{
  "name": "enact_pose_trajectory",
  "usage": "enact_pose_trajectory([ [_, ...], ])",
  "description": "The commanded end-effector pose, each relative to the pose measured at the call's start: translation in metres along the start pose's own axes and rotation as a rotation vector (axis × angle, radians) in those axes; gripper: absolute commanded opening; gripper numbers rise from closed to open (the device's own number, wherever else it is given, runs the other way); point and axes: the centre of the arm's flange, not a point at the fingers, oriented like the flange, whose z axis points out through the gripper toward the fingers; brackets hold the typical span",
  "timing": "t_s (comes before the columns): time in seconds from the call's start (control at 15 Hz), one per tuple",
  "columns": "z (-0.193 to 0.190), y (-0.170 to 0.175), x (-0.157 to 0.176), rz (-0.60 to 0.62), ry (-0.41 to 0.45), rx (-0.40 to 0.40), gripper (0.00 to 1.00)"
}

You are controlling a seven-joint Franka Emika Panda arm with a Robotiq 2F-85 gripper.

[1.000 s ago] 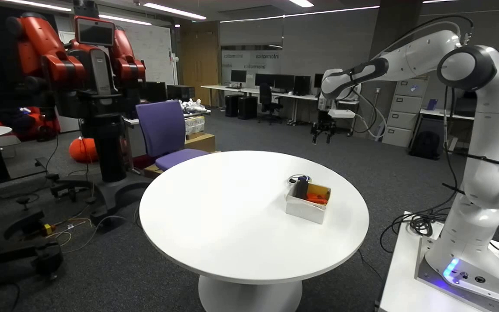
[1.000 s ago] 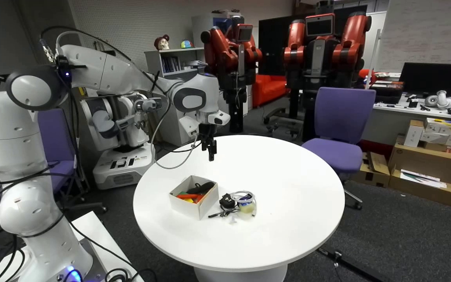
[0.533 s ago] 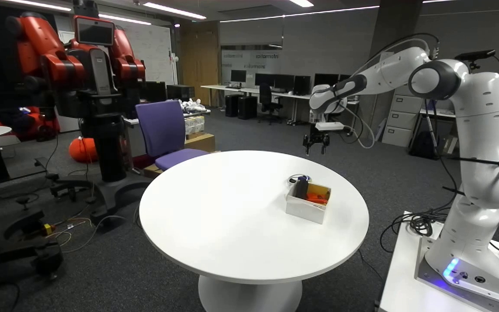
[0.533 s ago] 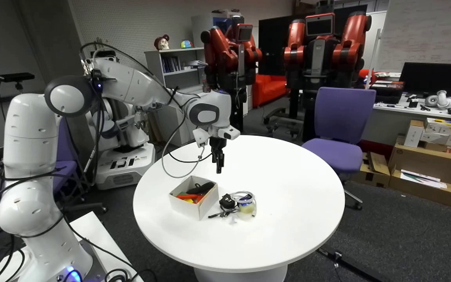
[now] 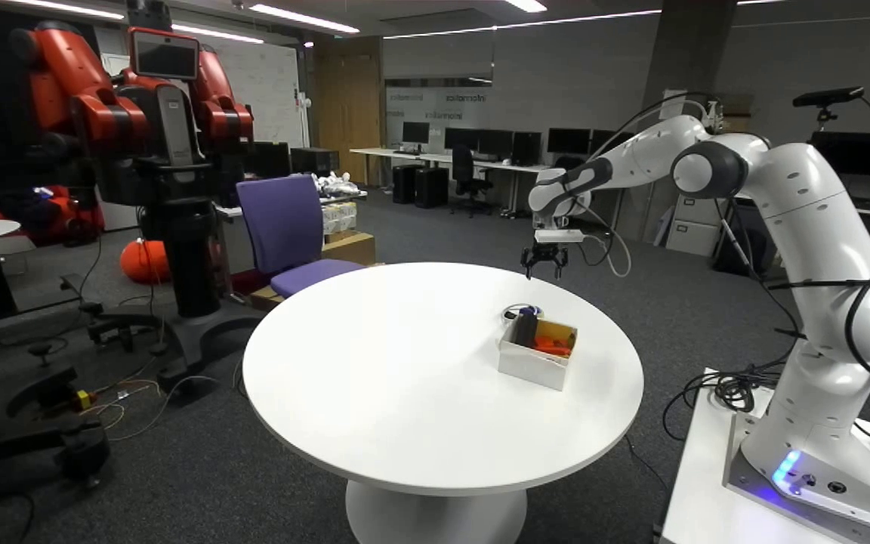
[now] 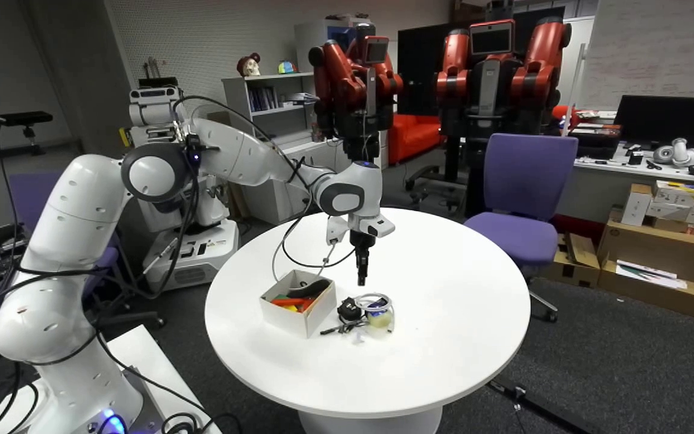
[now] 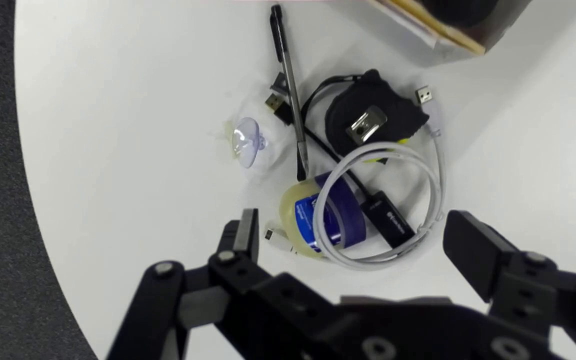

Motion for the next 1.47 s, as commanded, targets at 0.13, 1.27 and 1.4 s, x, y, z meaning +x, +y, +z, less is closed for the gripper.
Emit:
enact_pose_trajectory([
  [0.13, 0.019, 0.0, 0.007, 0.022, -0.008, -0.015, 1.0],
  [1.27, 0.072, -0.013, 0.018, 0.162, -0.028, -0.054, 1.0],
  [1.4, 0.078, -0.011, 0.024, 0.188, -0.015, -0.052, 1.0],
])
